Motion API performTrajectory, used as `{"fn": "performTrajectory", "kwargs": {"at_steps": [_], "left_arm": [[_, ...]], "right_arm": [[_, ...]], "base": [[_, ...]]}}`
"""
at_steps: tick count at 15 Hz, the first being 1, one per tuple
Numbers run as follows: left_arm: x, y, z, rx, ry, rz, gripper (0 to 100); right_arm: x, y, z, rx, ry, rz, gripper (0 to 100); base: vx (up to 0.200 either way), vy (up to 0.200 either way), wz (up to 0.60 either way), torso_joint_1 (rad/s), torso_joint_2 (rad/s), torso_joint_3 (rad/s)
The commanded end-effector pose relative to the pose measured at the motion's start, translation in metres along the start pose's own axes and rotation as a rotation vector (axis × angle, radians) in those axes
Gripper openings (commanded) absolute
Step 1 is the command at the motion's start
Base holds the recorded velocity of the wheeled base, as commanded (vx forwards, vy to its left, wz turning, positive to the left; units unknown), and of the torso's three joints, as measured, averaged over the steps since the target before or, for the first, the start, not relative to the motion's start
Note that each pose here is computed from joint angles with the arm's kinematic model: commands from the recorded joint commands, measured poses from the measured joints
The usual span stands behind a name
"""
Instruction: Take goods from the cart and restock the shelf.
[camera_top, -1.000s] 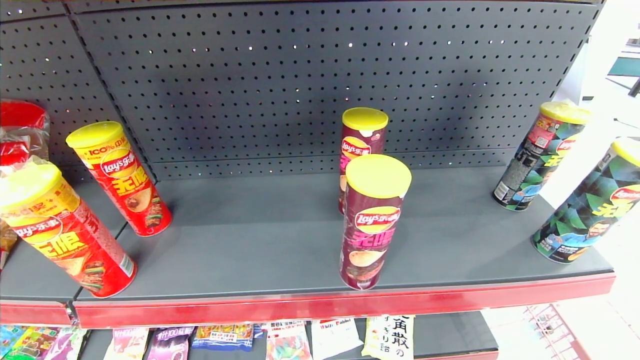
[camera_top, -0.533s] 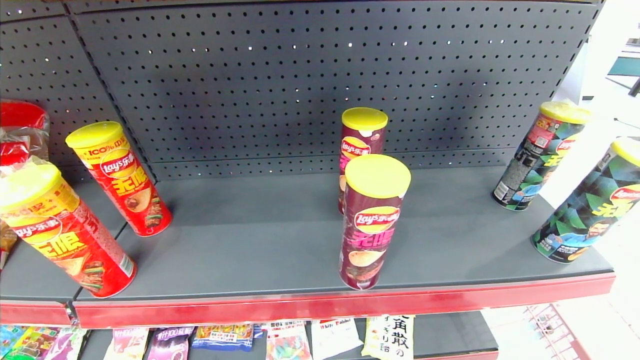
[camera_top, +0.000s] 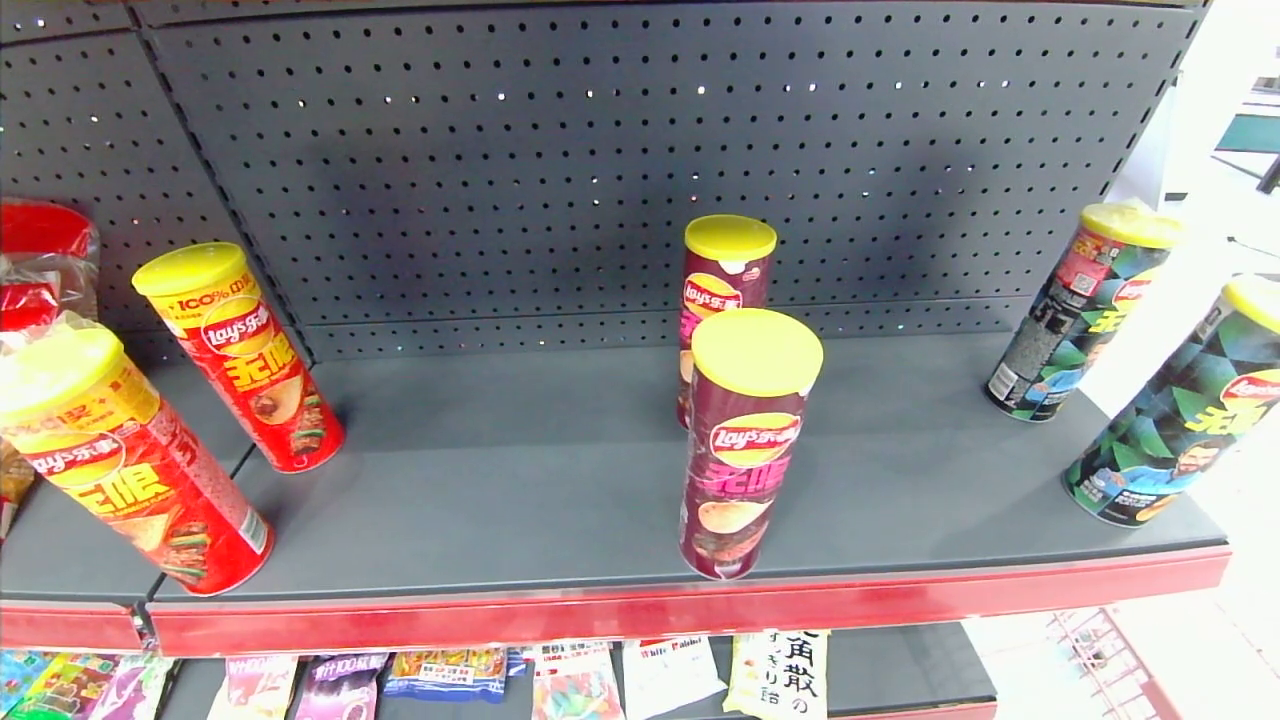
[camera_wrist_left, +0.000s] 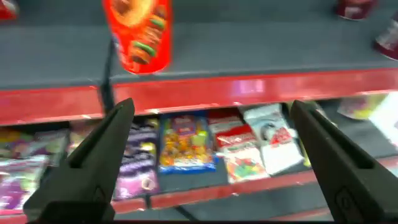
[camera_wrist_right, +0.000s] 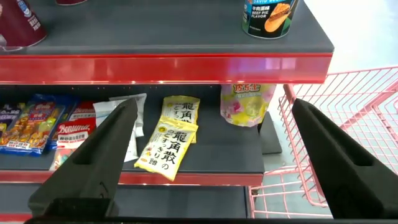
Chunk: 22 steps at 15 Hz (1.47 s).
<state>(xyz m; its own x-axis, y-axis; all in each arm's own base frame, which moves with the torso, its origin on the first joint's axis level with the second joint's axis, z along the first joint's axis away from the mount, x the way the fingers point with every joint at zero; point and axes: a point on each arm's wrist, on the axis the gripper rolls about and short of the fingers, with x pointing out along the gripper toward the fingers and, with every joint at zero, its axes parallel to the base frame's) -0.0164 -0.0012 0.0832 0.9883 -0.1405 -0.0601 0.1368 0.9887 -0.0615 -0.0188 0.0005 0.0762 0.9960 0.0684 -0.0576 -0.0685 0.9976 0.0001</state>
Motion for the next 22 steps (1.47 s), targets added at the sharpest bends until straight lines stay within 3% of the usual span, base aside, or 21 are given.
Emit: {"fn": "performTrajectory", "kwargs": {"at_steps": [1,2,3,5,7,8,10,11,13,15,16,18,19,22], "left_arm": [[0.000,0.002,0.000,0.022,-0.034,0.029,100],[-0.001,0.002,0.004,0.021,-0.071,0.039,100],[-0.001,0.002,0.003,0.022,-0.069,0.050,100],[0.000,0.004,-0.005,0.025,0.045,0.146,100],[0.002,0.002,-0.004,0.026,0.047,0.230,100],[0.001,0.001,-0.005,0.019,0.023,0.287,100],[0.001,0.000,-0.005,-0.008,0.017,0.242,100],[0.001,0.000,-0.005,-0.007,0.018,0.223,100],[-0.001,0.001,-0.005,0.016,0.008,0.082,100],[-0.003,0.001,-0.006,0.016,-0.027,0.097,100],[-0.006,0.000,-0.007,0.021,-0.069,0.116,100],[-0.006,0.002,-0.007,0.023,-0.072,0.176,100],[-0.006,0.001,-0.007,0.060,-0.066,0.162,100],[-0.006,0.001,-0.007,0.069,-0.066,0.158,100]], "right_arm": [[0.000,0.000,0.000,0.001,0.001,0.001,100],[0.000,0.000,0.000,0.001,0.001,0.001,100],[0.000,0.000,0.000,0.001,0.002,0.001,100],[0.000,0.000,0.000,-0.001,0.002,0.001,100],[0.000,0.000,0.000,-0.001,0.002,0.001,100],[0.000,0.000,0.000,0.001,0.002,0.002,100],[0.000,0.000,0.000,0.001,0.002,0.001,100],[0.000,0.000,0.000,0.001,0.001,0.001,100],[0.000,0.000,0.000,0.001,0.001,0.001,100],[0.000,0.000,0.000,0.001,-0.001,-0.001,100],[0.000,0.000,0.000,0.001,-0.002,-0.001,100],[0.000,0.000,0.000,0.001,-0.002,-0.001,100],[0.000,0.000,0.000,0.001,-0.002,-0.001,100],[0.000,0.000,0.000,-0.001,-0.004,-0.003,100]], "base": [[0.000,0.000,0.00,0.000,0.00,0.000],[0.000,0.000,0.00,0.000,0.00,0.000],[0.000,0.000,0.00,0.000,0.00,0.000],[0.000,0.000,0.00,0.000,0.00,0.000],[0.000,0.000,0.00,0.000,0.00,0.000],[0.000,0.000,0.00,0.000,0.00,0.000],[0.000,0.000,0.00,0.000,0.00,0.000],[0.000,0.000,0.00,0.000,0.00,0.000],[0.000,0.000,0.00,0.000,0.00,0.000],[0.000,0.000,0.00,0.000,0.00,0.000],[0.000,0.000,0.00,0.000,0.00,0.000],[0.000,0.000,0.00,0.000,0.00,0.000],[0.000,0.000,0.00,0.000,0.00,0.000],[0.000,0.000,0.00,0.000,0.00,0.000]]}}
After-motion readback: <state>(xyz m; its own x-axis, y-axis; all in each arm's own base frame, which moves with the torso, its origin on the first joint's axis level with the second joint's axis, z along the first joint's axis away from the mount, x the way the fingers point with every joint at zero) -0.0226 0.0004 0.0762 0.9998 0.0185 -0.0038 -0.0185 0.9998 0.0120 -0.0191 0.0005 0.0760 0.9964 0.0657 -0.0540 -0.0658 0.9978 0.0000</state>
